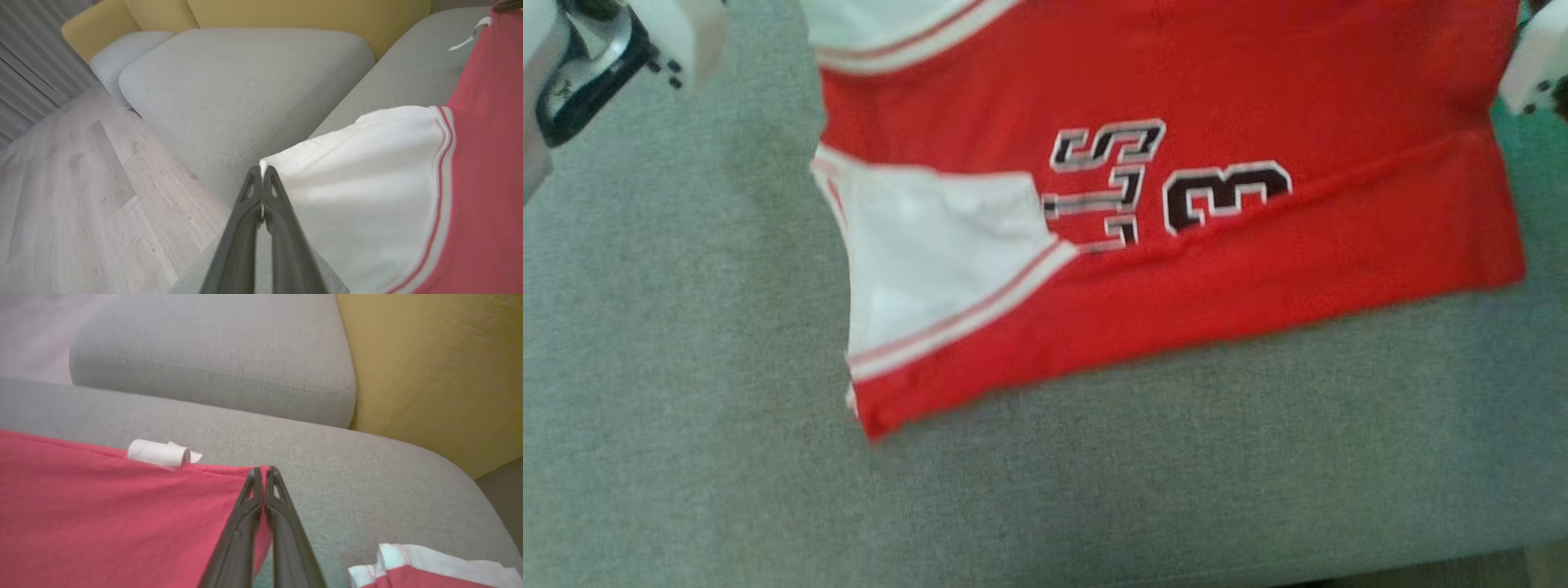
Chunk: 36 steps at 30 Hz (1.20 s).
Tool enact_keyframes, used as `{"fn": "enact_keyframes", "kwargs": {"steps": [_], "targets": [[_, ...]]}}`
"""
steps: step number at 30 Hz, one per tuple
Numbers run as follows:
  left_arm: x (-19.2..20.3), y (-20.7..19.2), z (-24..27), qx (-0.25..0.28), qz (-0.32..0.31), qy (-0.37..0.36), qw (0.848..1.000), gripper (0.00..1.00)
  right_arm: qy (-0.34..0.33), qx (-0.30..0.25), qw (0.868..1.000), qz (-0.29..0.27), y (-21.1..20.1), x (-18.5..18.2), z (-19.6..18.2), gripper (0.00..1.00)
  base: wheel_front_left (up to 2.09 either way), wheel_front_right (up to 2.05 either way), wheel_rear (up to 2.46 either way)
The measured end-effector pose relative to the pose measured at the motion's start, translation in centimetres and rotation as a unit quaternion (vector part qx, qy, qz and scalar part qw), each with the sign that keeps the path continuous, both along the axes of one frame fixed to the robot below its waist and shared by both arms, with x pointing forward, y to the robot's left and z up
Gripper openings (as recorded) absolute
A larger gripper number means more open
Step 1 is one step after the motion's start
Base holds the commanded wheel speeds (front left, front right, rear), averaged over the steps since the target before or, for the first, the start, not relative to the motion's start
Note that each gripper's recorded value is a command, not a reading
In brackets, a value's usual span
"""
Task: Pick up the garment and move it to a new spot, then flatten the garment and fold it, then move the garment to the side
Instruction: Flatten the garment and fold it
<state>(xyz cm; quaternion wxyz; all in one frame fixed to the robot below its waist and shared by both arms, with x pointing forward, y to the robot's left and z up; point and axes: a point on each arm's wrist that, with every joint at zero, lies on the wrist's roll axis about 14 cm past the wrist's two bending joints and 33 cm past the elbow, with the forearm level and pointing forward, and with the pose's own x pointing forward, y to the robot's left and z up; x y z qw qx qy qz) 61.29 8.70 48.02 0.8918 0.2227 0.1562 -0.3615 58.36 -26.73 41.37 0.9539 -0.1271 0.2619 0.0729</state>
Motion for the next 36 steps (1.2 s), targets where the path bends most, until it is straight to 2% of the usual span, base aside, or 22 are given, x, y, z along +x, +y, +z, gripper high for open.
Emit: {"fn": "enact_keyframes", "kwargs": {"steps": [7,12,19,29,36], "targets": [[-1.0,-0.6,3.4,-0.041,-0.01,-0.041,0.998,0.0,-0.05,0.063,0.996,-0.03,-0.3,-0.4,2.7,0.0,0.0,0.0,0.0],[-4.4,-0.2,2.3,-0.058,-0.015,-0.012,0.998,0.0,-0.042,0.082,0.995,-0.04,-0.6,-2.9,1.8,0.0,0.0,0.0,0.0],[-9.2,1.5,1.2,-0.069,-0.012,0.011,0.997,0.0,-0.062,0.114,0.991,-0.044,-0.2,-4.0,2.4,0.0,0.0,0.0,0.0],[-16.0,1.4,-0.9,-0.116,0.007,0.039,0.992,0.0,-0.028,0.126,0.991,-0.043,0.1,-8.0,-0.8,0.0,0.0,0.0,0.0],[-18.9,1.0,-3.2,-0.138,0.021,0.057,0.989,0.0,-0.029,0.133,0.989,-0.061,-0.9,-9.8,-2.0,0.0,0.0,0.0,0.0]]}}
